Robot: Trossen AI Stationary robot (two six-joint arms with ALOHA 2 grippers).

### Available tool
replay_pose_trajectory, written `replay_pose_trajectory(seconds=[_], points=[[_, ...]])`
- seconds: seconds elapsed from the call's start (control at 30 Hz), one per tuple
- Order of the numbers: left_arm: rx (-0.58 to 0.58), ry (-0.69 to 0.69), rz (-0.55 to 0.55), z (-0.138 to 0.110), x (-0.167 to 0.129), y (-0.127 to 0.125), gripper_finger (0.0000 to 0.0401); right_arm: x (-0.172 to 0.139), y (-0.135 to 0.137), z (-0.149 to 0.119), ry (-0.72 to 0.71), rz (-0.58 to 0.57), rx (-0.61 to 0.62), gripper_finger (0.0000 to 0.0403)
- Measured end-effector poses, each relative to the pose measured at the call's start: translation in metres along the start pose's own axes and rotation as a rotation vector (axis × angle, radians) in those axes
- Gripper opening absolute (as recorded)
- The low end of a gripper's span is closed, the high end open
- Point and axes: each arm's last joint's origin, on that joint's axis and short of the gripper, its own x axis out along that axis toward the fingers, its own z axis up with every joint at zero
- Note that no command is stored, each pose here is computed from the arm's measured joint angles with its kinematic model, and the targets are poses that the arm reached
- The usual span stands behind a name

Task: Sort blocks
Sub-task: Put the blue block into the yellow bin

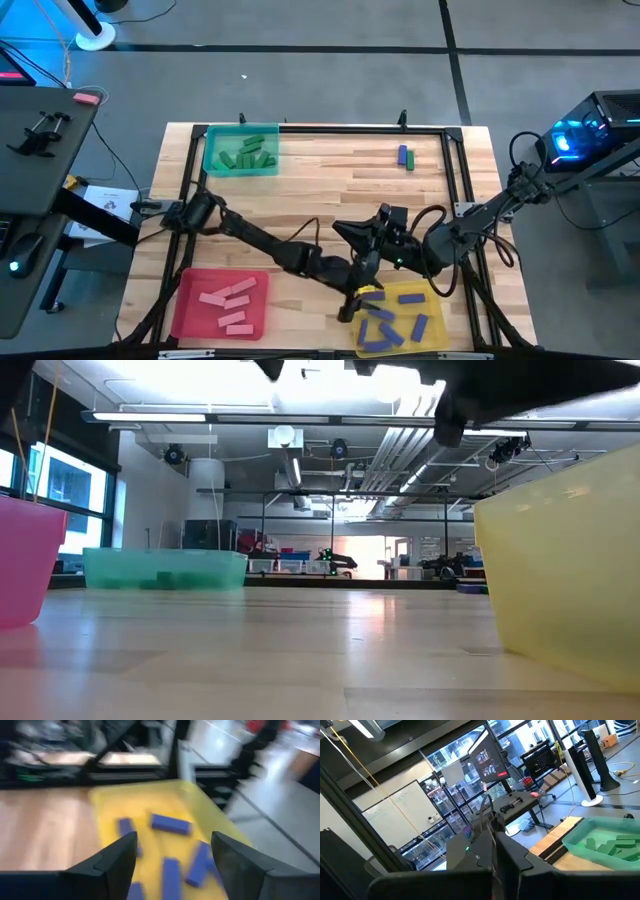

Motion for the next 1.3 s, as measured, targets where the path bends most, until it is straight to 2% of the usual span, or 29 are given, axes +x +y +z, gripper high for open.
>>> replay_pose_trajectory(seconds=[0.1, 0.17, 0.23, 0.33, 0.43, 0.5, 0.53, 0.6, 0.67, 0.7, 0.77, 0.8, 0.83, 0.93, 1.03, 1.13, 1.3], points=[[-0.050, 0.092, -0.125, 0.021, -0.016, 0.004, 0.0249, 0.000, 0.000, 0.001, -0.003, 0.002, -0.003, 0.0000], [-0.076, 0.170, -0.154, 0.040, -0.037, 0.013, 0.0249, 0.000, 0.000, 0.001, -0.005, 0.003, 0.001, 0.0000], [-0.036, 0.257, -0.101, 0.055, -0.064, 0.028, 0.0245, -0.001, 0.001, 0.004, -0.018, 0.002, 0.011, 0.0000], [0.041, 0.279, 0.009, 0.074, -0.115, 0.055, 0.0235, -0.001, 0.002, 0.007, -0.038, 0.015, 0.034, 0.0000], [0.006, 0.146, 0.117, 0.092, -0.183, 0.085, 0.0225, 0.002, 0.001, 0.009, -0.058, 0.012, 0.023, 0.0000], [-0.066, 0.022, 0.188, 0.089, -0.231, 0.099, 0.0219, 0.004, -0.003, 0.012, -0.091, -0.046, 0.019, 0.0000], [-0.109, -0.038, 0.213, 0.082, -0.251, 0.102, 0.0216, 0.007, -0.006, 0.013, -0.113, -0.113, 0.011, 0.0000], [-0.181, -0.192, 0.233, 0.064, -0.284, 0.103, 0.0212, 0.012, -0.019, 0.012, -0.168, -0.327, 0.008, 0.0000], [-0.261, -0.365, 0.241, 0.044, -0.311, 0.099, 0.0209, 0.017, -0.040, 0.012, -0.198, -0.501, -0.022, 0.0000], [-0.305, -0.457, 0.245, 0.035, -0.321, 0.097, 0.0208, 0.019, -0.055, 0.013, -0.173, -0.524, -0.017, 0.0000], [-0.411, -0.581, 0.245, 0.015, -0.333, 0.094, 0.0207, 0.022, -0.095, 0.014, -0.050, -0.566, 0.126, 0.0000], [-0.466, -0.621, 0.238, 0.006, -0.336, 0.092, 0.0207, 0.022, -0.118, 0.013, 0.017, -0.630, 0.227, 0.0000], [-0.505, -0.643, 0.229, -0.002, -0.337, 0.091, 0.0207, 0.022, -0.139, 0.010, 0.101, -0.714, 0.262, 0.0000], [-0.567, -0.662, 0.236, -0.013, -0.337, 0.089, 0.0207, 0.022, -0.188, 0.006, 0.290, -0.906, 0.263, 0.0000], [-0.564, -0.665, 0.240, -0.011, -0.334, 0.088, 0.0207, 0.020, -0.227, 0.018, 0.392, -1.024, 0.243, 0.0000], [-0.509, -0.680, 0.295, -0.003, -0.333, 0.091, 0.0206, 0.014, -0.278, 0.015, 0.551, -1.171, 0.217, 0.0000], [-0.391, -0.759, 0.420, 0.025, -0.341, 0.103, 0.0206, -0.007, -0.348, 0.003, 0.763, -1.234, 0.273, 0.0000]])
